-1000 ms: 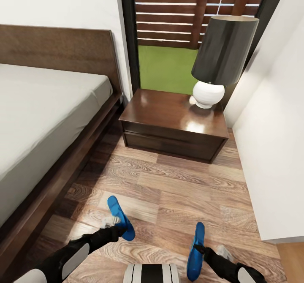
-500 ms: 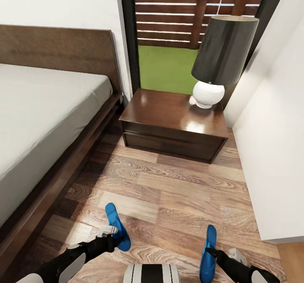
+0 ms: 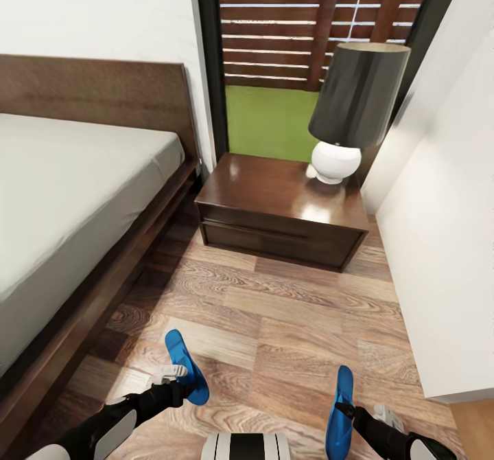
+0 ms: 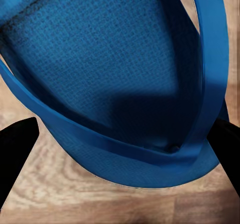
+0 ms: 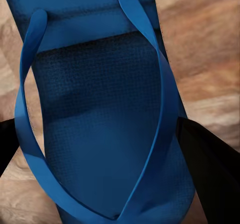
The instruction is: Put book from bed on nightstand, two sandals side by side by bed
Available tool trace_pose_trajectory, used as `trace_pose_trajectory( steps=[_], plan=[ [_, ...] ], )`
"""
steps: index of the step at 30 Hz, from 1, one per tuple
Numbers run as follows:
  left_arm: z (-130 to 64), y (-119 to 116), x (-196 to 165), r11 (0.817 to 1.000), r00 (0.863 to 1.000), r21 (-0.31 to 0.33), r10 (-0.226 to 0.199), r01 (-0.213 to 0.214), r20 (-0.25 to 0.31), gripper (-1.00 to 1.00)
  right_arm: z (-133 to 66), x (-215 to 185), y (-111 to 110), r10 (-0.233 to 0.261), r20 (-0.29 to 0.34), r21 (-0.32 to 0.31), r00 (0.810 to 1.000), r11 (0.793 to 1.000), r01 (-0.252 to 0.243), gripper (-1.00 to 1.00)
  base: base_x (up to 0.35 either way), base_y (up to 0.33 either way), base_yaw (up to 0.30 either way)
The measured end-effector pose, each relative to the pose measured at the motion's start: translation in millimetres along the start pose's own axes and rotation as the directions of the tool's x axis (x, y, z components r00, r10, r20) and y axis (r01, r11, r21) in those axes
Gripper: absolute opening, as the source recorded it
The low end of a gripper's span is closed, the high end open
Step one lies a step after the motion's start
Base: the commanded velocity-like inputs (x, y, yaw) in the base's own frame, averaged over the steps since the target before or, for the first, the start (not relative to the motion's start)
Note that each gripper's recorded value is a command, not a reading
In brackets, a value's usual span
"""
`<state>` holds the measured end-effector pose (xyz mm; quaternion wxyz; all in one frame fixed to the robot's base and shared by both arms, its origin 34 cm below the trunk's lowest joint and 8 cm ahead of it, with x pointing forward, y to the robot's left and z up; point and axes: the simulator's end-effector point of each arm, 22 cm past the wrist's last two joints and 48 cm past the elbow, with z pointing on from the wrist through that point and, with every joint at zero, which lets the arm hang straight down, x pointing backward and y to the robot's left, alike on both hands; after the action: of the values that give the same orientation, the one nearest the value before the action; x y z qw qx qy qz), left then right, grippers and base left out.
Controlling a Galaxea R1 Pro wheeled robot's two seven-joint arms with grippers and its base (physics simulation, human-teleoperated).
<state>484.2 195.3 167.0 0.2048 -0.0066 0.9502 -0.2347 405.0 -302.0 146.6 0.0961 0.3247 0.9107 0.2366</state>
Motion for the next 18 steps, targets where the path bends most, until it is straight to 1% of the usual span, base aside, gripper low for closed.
trace_pose_trajectory(
  steps=[8,10,12,18],
  plan=[
    [-7.2,-5,-14,1.000,1.000,0.002,0.013,-0.013,0.028,-1.00,-6.3,-9,12,-0.012,0.022,-0.021,1.000,1.000,0.012,-1.00,0.000,0.000,0.002],
    [-9.0,-6,-18,1.000,0.999,0.003,0.017,-0.017,0.035,-1.00,-7.9,-11,15,-0.015,0.028,-0.026,0.999,1.000,0.016,-1.00,0.000,0.000,0.080],
    [-10.7,-8,-22,1.000,0.999,0.004,0.020,-0.021,0.042,-1.00,-9.6,-13,18,-0.018,0.034,-0.031,0.999,0.999,0.019,-1.00,0.000,0.000,0.181],
    [-15.3,-15,-33,1.000,0.998,0.010,0.028,-0.029,0.064,-1.00,-14.7,-20,27,-0.026,0.051,-0.046,0.998,0.999,0.029,-1.00,0.000,0.000,0.264]
  ],
)
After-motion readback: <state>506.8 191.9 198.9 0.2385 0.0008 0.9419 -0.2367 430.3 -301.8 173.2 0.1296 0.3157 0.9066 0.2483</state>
